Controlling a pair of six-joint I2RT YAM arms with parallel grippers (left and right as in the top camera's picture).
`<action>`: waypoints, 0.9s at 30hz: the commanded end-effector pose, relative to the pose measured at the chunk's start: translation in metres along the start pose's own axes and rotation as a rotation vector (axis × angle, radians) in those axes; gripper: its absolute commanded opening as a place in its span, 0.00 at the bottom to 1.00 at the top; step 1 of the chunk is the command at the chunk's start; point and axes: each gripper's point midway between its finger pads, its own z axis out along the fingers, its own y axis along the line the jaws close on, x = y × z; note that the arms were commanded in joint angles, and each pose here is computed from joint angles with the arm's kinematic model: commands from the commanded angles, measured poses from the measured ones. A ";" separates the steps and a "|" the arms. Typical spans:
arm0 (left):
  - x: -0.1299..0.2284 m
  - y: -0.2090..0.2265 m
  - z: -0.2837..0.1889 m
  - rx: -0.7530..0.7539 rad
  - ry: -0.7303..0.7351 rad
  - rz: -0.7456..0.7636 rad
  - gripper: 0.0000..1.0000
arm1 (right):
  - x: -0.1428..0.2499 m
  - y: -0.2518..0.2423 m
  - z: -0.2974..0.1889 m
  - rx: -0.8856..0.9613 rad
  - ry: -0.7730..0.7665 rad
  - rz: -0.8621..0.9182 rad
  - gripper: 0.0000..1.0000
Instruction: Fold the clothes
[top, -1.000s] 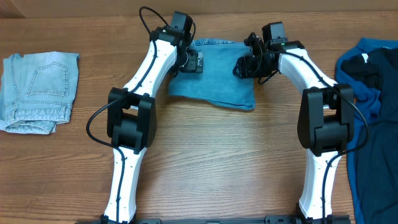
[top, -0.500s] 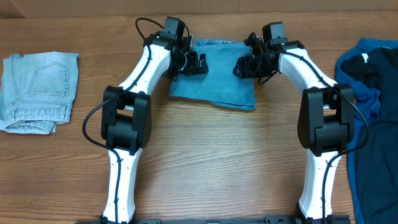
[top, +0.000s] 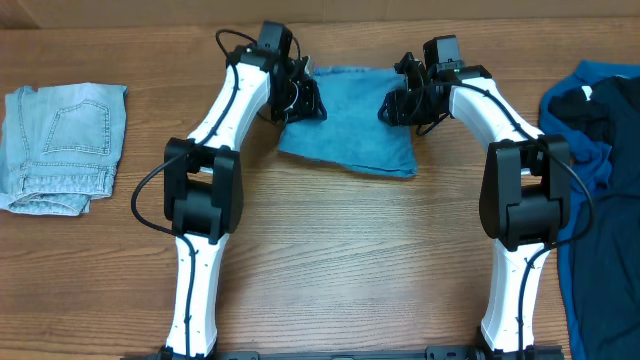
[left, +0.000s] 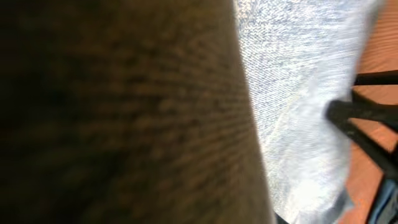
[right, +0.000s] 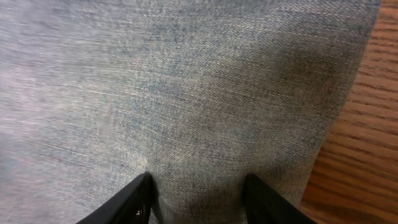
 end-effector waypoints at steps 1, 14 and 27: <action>-0.023 -0.032 -0.031 0.004 -0.083 0.110 0.04 | 0.010 0.010 0.008 -0.056 0.030 0.009 0.49; -0.030 0.007 -0.045 -0.205 -0.128 0.007 0.04 | -0.011 -0.107 -0.191 0.371 -0.234 0.462 0.73; -0.098 0.030 -0.179 -0.216 -0.471 -0.093 0.04 | 0.032 -0.183 -0.233 0.438 -0.224 0.664 1.00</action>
